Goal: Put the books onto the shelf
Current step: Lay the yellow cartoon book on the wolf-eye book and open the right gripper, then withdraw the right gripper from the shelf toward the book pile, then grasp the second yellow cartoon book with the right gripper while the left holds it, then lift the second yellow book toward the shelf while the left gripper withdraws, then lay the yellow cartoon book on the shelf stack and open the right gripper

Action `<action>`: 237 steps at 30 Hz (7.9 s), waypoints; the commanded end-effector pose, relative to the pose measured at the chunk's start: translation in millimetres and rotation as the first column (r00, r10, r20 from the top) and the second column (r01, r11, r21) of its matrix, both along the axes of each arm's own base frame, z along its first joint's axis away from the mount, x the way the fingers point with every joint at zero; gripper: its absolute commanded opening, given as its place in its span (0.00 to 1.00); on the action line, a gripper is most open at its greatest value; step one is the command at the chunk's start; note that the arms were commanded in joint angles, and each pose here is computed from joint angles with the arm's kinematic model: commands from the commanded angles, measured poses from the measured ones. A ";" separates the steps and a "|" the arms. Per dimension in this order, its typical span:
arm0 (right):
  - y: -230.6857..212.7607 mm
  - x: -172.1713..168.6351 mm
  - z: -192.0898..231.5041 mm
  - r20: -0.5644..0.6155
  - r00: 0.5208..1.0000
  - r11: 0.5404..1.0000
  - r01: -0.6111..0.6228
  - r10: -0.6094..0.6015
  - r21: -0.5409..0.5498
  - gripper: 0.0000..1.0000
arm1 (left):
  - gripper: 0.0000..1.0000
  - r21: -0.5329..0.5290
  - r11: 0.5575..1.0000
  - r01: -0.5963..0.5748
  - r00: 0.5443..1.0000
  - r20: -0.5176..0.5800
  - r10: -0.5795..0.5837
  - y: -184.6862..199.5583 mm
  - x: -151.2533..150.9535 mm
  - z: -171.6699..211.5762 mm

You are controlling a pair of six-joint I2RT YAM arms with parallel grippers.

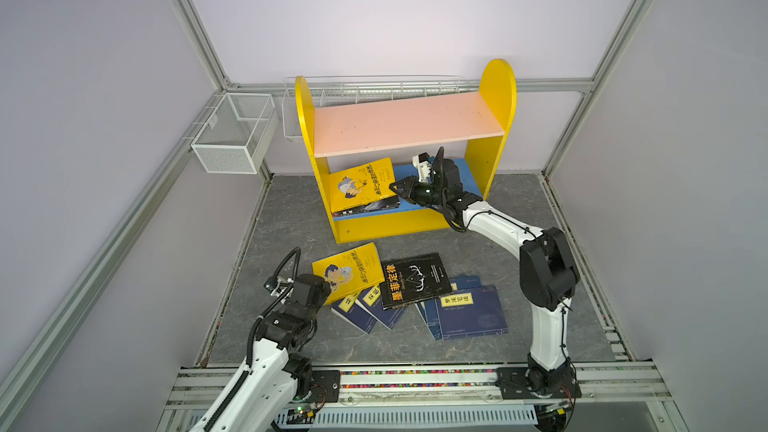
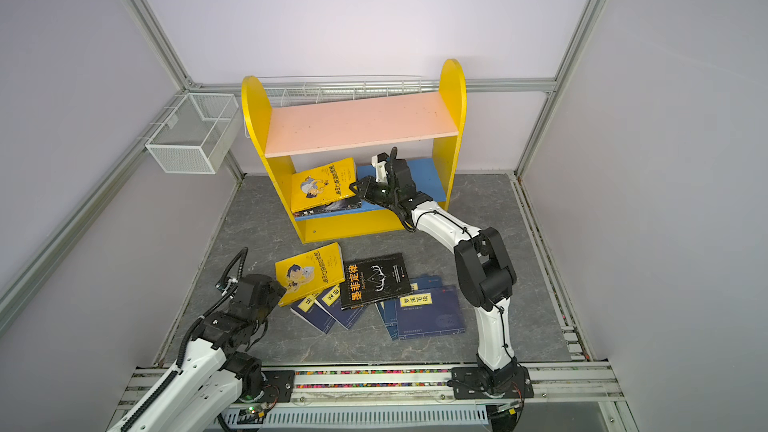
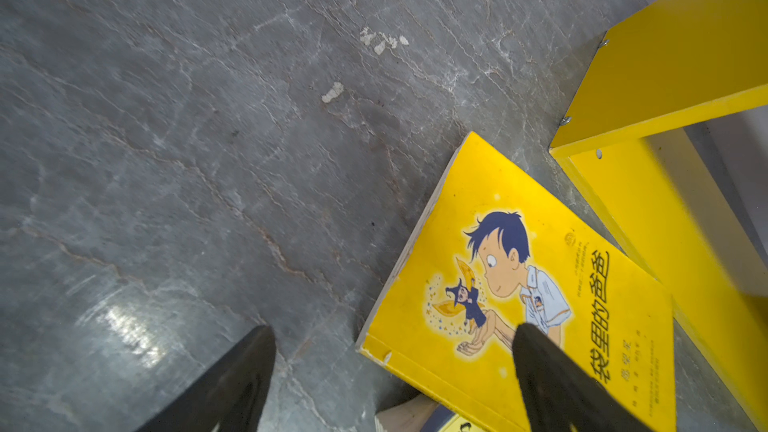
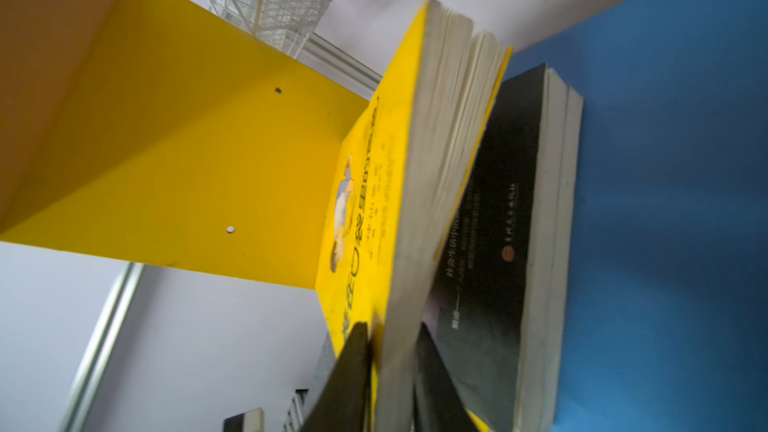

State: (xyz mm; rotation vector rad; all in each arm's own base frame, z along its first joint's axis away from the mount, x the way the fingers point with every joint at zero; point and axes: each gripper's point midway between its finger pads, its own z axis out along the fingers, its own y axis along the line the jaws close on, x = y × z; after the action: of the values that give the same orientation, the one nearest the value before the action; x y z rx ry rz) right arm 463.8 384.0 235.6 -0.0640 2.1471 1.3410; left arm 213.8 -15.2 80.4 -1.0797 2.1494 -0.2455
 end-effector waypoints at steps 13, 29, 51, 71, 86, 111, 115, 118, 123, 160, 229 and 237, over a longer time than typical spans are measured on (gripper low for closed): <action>-11.0 -6.3 -16.0 0.141 0.990 0.894 0.079 -0.017 -0.441 0.69 | 0.90 0.015 1.000 -0.012 1.000 0.024 0.011 4.5 0.7 8.8; -12.4 -37.3 -24.9 0.209 0.958 0.845 -0.057 0.197 -0.531 0.74 | 0.90 0.011 1.000 0.002 1.000 0.024 -0.003 1.4 3.2 8.2; -3.3 -22.9 -61.6 0.199 0.907 0.716 -0.142 0.370 -0.684 0.63 | 0.90 0.013 1.000 -0.007 1.000 0.015 0.006 2.9 1.5 6.6; 14.4 -26.8 -54.4 0.198 0.884 0.735 -0.208 0.424 -0.646 0.48 | 0.90 0.010 1.000 -0.001 1.000 0.019 0.000 1.4 3.4 6.7; -72.0 -29.3 5.6 0.438 0.895 0.705 0.256 0.085 -0.661 0.72 | 0.92 0.035 0.998 0.043 0.998 -0.051 -0.041 0.6 8.7 -0.2; 26.5 -207.1 -166.0 -0.198 0.859 0.703 -0.502 0.472 -0.503 0.65 | 0.70 -0.163 0.952 0.258 0.892 -0.339 -0.300 -29.5 21.8 -73.6; 31.1 -207.4 -174.4 -0.239 0.843 0.720 -0.537 0.482 -0.439 0.64 | 0.66 -0.163 0.949 0.271 0.888 -0.338 -0.312 -30.7 22.8 -72.8; 39.2 -208.2 -175.0 -0.249 0.823 0.729 -0.569 0.511 -0.382 0.61 | 0.60 -0.168 0.945 0.280 0.884 -0.338 -0.322 -32.4 23.7 -73.4; 52.7 -207.8 -160.2 -0.217 0.806 0.742 -0.591 0.550 -0.315 0.57 | 0.51 -0.184 0.939 0.292 0.876 -0.342 -0.340 -35.7 24.0 -74.7; 67.5 -167.2 -78.8 0.014 0.923 0.886 -0.364 0.384 -0.286 0.11 | 0.45 -0.216 0.860 0.462 0.848 -0.179 -0.500 -68.2 33.4 -45.9; 20.3 -41.9 64.4 0.111 0.993 0.944 -0.059 0.024 0.324 0.07 | 0.85 -0.105 0.950 0.293 0.956 0.053 -0.289 -34.1 32.4 11.9; 28.5 -39.4 43.4 0.080 0.996 0.980 -0.044 0.029 0.193 0.10 | 0.85 -0.102 0.951 0.293 0.956 0.058 -0.289 -33.5 31.7 12.7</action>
State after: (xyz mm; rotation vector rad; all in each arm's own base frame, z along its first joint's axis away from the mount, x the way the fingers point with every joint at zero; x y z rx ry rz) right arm 429.2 401.4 275.0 -0.0121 1.9360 1.5743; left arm 245.7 -50.1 92.4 -0.8178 2.2786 -0.5320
